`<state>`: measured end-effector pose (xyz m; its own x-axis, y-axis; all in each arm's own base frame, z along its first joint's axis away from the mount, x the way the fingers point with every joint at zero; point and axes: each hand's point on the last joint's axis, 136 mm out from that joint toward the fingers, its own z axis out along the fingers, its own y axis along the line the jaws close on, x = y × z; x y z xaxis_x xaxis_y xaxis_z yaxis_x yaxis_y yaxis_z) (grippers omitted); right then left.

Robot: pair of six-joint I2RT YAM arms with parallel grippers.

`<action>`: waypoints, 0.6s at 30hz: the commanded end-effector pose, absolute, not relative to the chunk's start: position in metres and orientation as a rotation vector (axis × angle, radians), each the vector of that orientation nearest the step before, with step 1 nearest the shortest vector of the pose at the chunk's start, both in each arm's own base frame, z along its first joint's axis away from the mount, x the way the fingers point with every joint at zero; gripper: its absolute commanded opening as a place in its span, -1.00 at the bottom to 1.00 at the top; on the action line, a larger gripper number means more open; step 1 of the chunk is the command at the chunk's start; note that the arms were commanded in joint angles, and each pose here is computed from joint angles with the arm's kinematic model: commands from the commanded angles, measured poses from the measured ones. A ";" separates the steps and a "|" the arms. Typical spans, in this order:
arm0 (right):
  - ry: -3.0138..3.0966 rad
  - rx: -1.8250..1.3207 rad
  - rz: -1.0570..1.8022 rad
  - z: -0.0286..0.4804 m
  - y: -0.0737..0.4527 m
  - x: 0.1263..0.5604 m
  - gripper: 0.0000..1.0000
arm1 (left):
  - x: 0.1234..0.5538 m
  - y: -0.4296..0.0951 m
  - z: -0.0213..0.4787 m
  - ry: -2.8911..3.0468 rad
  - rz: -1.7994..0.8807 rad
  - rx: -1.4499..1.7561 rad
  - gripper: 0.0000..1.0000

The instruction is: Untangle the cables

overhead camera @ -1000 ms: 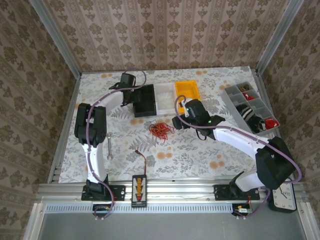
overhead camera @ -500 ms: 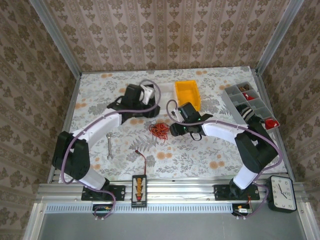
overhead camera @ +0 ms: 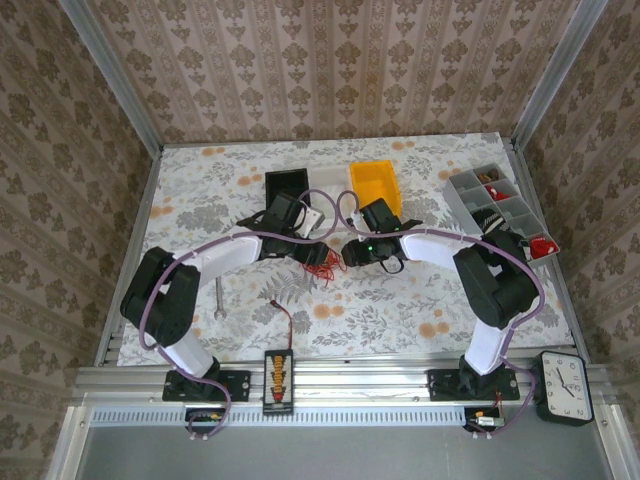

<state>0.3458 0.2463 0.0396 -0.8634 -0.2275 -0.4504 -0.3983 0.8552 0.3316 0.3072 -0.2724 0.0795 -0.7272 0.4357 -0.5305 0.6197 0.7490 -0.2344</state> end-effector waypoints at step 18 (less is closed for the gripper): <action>2.619 -0.582 0.701 0.051 0.263 0.331 -0.23 | 0.303 -0.266 0.067 2.568 -0.513 0.753 0.28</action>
<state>0.3393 0.2593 0.0547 -0.8449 -0.2554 -0.4700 -0.4535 0.8079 0.3762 0.3078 -0.2685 0.0706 -0.7468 0.4315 -0.5061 0.5978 0.7690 -0.2264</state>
